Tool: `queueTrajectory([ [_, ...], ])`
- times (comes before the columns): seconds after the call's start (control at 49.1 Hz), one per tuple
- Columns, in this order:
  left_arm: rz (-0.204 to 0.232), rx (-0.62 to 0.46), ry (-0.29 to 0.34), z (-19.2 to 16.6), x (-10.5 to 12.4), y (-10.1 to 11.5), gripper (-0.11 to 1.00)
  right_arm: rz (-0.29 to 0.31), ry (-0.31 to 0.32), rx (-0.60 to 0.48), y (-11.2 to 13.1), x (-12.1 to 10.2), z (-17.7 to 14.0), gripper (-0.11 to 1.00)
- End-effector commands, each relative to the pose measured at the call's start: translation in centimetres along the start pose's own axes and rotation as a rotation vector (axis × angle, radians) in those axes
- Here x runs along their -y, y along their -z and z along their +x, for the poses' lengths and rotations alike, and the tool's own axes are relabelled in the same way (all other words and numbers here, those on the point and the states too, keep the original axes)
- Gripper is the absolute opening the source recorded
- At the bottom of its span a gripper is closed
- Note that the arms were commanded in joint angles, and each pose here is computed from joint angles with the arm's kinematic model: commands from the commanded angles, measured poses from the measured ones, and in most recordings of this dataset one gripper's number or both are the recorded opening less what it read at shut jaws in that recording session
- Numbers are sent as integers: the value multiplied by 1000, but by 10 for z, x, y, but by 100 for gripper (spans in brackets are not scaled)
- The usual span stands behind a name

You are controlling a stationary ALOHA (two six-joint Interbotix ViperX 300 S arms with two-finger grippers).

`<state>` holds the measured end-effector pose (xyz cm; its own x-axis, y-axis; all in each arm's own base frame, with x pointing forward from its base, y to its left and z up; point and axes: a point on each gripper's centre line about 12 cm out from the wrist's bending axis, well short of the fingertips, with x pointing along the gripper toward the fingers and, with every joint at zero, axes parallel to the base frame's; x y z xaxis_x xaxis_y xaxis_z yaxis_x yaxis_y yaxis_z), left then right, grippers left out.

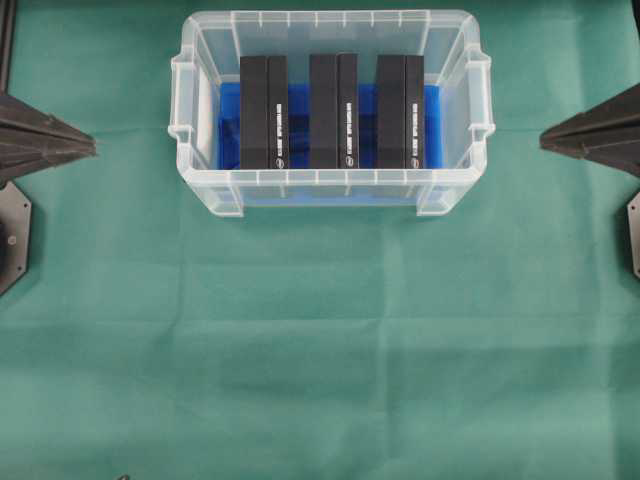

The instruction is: Take out the box from the case.

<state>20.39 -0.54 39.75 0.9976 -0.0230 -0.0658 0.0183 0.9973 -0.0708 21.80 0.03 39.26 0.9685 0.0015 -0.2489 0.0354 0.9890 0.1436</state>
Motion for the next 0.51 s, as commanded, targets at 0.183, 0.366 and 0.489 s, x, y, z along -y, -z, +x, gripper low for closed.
queueTrajectory([
  [0.183,-130,-268,-43,-4,0,3,-1,107,54,-276,6,0,-8,-1],
  [0.366,-175,-504,-95,-7,-2,14,-1,186,156,-569,25,5,-8,-1],
  [0.489,-182,-621,-119,-7,-2,17,-1,234,233,-763,40,8,-8,-1],
])
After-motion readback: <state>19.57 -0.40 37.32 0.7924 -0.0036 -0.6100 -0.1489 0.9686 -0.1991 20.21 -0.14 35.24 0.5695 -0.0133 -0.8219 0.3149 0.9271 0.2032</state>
